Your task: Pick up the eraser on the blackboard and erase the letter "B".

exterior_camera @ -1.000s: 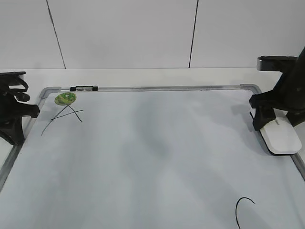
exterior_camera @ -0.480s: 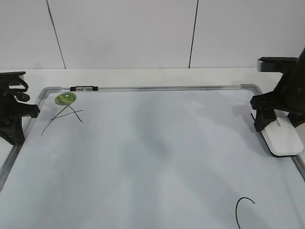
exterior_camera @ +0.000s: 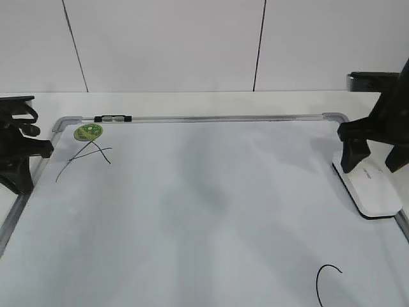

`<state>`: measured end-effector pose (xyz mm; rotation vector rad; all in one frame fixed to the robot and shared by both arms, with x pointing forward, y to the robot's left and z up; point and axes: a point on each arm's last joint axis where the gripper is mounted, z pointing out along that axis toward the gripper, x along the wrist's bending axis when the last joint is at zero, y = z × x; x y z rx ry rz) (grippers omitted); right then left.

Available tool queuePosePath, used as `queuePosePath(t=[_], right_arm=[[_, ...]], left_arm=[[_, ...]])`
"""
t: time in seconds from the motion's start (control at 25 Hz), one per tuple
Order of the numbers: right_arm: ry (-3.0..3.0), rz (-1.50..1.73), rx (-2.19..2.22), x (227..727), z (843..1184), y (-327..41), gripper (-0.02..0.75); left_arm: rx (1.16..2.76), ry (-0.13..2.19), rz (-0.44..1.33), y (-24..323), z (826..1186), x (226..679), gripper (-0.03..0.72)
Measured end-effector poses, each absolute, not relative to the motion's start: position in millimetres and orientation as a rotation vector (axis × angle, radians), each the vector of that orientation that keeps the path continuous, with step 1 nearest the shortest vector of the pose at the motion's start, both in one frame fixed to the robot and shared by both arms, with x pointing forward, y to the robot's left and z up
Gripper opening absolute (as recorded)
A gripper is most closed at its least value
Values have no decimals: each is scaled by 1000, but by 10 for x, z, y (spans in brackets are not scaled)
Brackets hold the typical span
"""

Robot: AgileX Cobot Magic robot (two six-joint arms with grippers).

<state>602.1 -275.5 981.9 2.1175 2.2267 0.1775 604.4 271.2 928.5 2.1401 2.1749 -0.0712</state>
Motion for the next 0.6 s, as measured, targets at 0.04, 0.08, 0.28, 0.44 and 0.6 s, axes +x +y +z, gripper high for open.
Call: queuePosePath(t=[0.04, 0.08, 0.28, 0.44, 0.6], right_arm=[[2236, 163, 2124, 6031, 9884, -2753, 653], [2242, 155, 2127, 6044, 9945, -2752, 645], [2235, 177, 2116, 6139, 10294, -2745, 573], [2182, 233, 2131, 6187, 10442, -2737, 556], [2168, 246, 2135, 6160, 10503, -2738, 554]], left_arm=[[2140, 2175, -71, 2712, 9285, 6044, 25], [2140, 2175, -71, 2712, 9285, 6044, 26], [2147, 2166, -68, 2712, 9285, 6046, 48], [2152, 2163, -58, 2717, 9284, 6050, 148], [2159, 2153, -47, 2720, 9284, 6056, 194]])
